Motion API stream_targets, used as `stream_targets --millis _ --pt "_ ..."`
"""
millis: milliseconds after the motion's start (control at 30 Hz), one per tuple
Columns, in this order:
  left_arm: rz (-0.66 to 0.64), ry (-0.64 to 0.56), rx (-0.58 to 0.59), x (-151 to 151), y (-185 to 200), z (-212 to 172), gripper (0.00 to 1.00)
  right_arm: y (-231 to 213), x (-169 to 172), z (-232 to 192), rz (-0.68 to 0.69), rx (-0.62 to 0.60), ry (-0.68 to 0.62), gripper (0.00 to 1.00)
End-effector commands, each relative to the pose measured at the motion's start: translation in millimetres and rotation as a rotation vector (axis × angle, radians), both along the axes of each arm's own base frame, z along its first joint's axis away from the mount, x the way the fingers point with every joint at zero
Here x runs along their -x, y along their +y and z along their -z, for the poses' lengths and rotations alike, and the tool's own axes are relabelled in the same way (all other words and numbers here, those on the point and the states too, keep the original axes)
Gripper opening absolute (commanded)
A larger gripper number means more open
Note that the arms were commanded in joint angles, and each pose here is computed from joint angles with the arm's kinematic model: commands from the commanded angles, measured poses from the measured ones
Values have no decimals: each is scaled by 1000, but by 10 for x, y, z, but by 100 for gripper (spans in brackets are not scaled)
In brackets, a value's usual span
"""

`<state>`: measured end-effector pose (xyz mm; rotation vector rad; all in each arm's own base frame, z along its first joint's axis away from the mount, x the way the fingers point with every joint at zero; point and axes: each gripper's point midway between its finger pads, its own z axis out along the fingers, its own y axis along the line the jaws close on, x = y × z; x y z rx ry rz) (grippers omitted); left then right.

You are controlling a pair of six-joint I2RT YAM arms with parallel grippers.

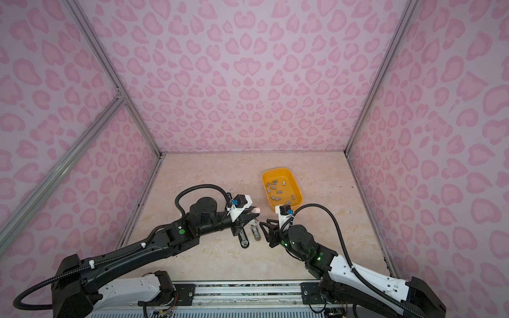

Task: Load the staples into the stapler
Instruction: 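Bring the right gripper to the pink stapler while the left gripper holds it, then grasp the pink stapler with the right gripper from the left gripper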

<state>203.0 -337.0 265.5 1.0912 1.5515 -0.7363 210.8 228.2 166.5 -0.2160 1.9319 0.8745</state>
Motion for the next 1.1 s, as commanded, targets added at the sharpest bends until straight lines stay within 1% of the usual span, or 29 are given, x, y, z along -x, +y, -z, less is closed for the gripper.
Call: stream_targets --millis 0,100,167,200,333,433,667,733,867,1067 --pt "-27 -67 -4 -18 118 -37 4 -140 -21 24 36 40 -76 49" --pt "-8 -89 -5 68 210 -6 4 -92 94 -82 -47 20 -159 55" --pt "23 -100 -3 151 244 18 4 19 249 -176 -165 2 -225 60" --pt "51 -102 -3 211 251 34 4 80 351 -222 -235 -6 -261 63" --pt "187 -89 -13 443 202 80 4 202 566 -356 -362 -64 -319 68" --pt "272 -63 -21 557 133 91 4 273 621 -355 -403 -56 -321 67" --pt "391 4 -32 699 14 97 4 530 742 -324 -509 2 -324 65" --pt "420 16 -36 741 -4 113 4 577 758 -336 -519 7 -334 65" --pt "464 20 -41 816 3 136 4 573 713 -350 -491 25 -354 65" --pt "518 21 -30 909 7 106 4 625 828 -406 -558 -2 -383 55"
